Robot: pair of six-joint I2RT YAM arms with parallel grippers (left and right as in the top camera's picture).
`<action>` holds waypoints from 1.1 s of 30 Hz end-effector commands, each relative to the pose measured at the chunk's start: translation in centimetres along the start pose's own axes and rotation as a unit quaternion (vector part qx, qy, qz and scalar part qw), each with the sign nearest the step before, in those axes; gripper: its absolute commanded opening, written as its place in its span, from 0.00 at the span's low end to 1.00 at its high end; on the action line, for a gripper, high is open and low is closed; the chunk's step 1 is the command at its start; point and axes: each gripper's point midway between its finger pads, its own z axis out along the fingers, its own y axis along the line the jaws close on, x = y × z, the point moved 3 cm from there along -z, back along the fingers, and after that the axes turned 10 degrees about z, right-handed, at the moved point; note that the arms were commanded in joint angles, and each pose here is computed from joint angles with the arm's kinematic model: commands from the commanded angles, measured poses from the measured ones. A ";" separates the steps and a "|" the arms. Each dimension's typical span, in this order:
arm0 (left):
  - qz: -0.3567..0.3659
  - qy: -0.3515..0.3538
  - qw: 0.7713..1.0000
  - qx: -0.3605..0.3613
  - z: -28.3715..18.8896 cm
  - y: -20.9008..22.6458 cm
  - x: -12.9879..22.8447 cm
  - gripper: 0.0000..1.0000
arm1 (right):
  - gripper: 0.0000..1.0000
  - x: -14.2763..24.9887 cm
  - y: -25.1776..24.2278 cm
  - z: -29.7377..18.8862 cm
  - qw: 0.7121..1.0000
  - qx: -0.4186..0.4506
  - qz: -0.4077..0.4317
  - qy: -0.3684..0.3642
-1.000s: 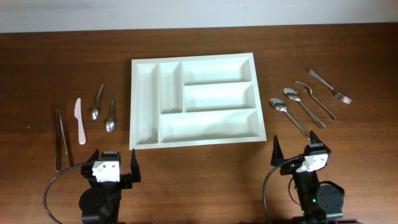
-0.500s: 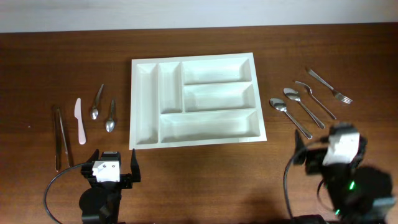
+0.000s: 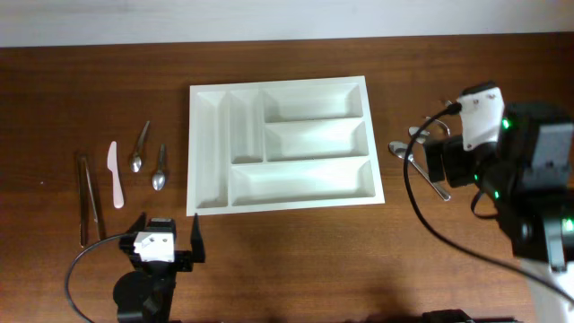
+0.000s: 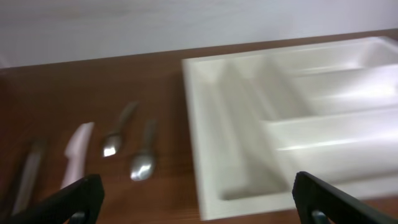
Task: Pack container
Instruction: 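Move the right gripper over the large spoons right of the tray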
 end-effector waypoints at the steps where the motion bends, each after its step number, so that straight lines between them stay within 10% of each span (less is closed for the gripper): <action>1: -0.026 -0.031 0.990 0.135 -0.6 -3.7 -0.9 0.99 | 0.99 -1.2 -1.8 0.1 0.999 0.024 -0.035 0.034; 23: -0.054 0.067 0.984 -0.157 -0.7 4.2 2.5 0.99 | 0.99 3.3 -4.0 15.5 0.961 -0.006 -0.051 0.272; 33: -0.053 0.070 0.981 -0.172 -0.8 4.6 2.6 0.99 | 0.99 7.6 -2.0 20.0 0.926 -0.095 -0.090 0.355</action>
